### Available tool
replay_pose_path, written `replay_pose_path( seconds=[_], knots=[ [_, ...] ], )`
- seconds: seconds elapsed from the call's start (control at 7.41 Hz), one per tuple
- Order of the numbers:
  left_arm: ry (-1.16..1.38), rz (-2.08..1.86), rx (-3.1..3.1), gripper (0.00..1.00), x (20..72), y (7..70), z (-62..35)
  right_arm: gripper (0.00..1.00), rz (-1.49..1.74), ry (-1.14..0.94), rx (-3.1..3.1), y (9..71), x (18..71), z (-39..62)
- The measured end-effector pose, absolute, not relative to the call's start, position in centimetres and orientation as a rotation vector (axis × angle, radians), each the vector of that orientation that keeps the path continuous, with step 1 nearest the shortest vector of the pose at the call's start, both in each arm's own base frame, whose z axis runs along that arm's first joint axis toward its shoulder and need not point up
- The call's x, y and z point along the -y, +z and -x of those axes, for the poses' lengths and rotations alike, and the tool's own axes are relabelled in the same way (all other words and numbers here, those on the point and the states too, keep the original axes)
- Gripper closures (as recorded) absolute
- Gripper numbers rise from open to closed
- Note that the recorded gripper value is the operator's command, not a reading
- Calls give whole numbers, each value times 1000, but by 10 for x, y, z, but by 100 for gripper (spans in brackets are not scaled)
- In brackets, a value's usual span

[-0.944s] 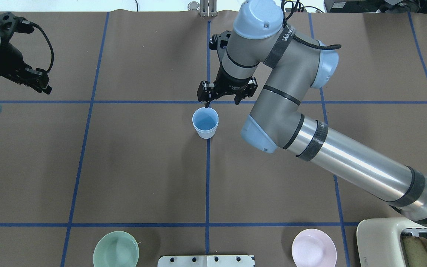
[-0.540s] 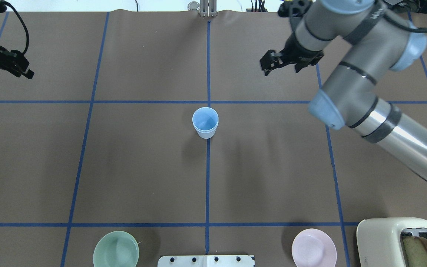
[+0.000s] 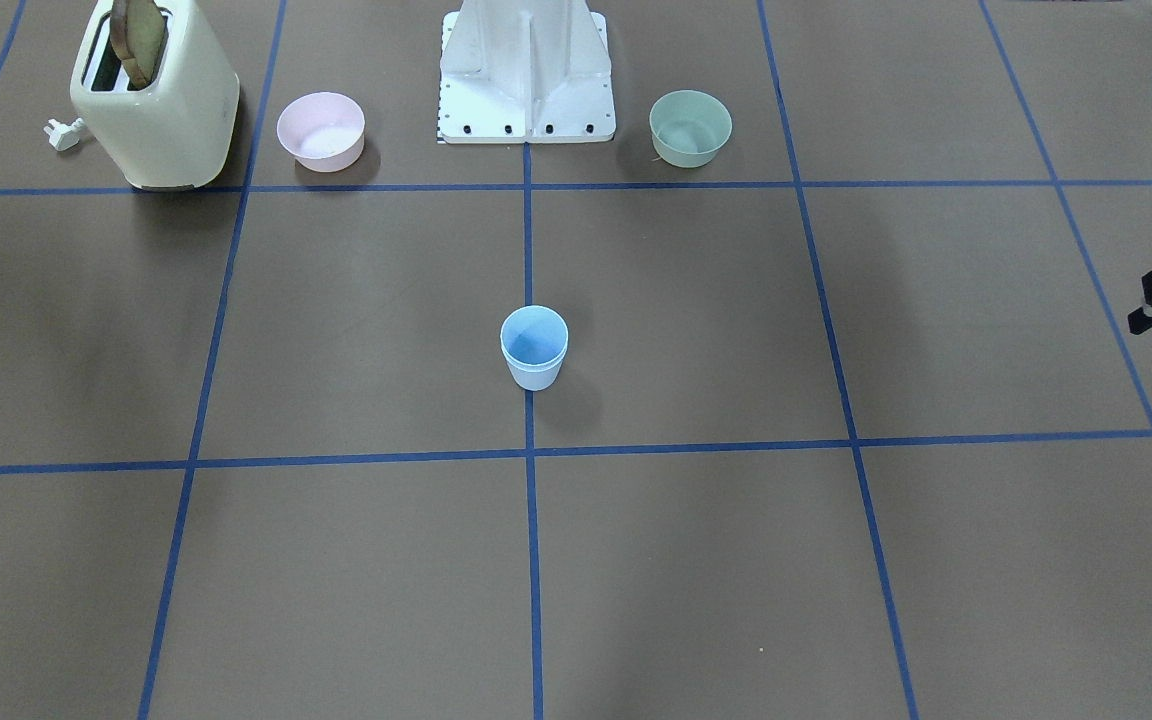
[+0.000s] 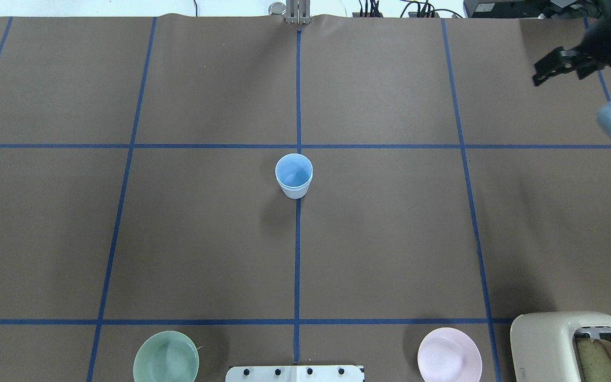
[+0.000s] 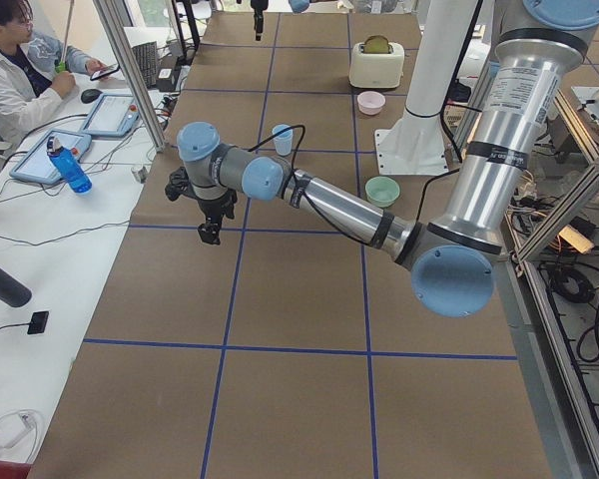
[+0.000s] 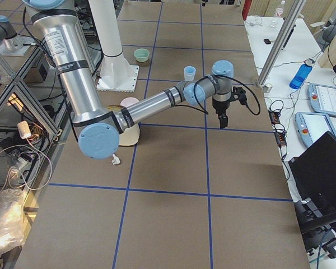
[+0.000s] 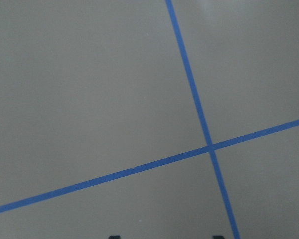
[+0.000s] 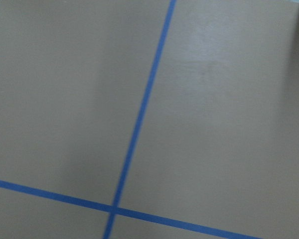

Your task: Stack blue cups with both arms

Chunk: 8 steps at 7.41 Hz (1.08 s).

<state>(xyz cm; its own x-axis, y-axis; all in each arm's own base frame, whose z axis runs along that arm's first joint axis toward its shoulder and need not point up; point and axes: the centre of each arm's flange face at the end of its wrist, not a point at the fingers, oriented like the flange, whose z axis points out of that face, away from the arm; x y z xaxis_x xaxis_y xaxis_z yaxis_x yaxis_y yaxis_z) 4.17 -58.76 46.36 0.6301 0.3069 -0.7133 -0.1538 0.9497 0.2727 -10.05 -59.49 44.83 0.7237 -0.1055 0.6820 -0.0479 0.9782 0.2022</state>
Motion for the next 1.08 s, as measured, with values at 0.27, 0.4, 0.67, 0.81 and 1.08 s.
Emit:
replay_pose_path(
  seconds=[0.27,0.4,0.67,0.81,1.08],
  knots=[
    [270,-170,-833,1,571,512,-9,0,-159,26,764,514,564,17],
    [250,-143,-827,1,557,538,3,0,-138,46,758,538,547,-9],
    [215,-106,-823,1,535,568,19,0,-121,56,758,562,524,-33],
    [207,-97,-823,1,529,575,21,0,-119,57,764,565,520,-37],
    [203,-89,-824,1,525,580,22,0,-117,59,772,567,518,-39]
  ],
)
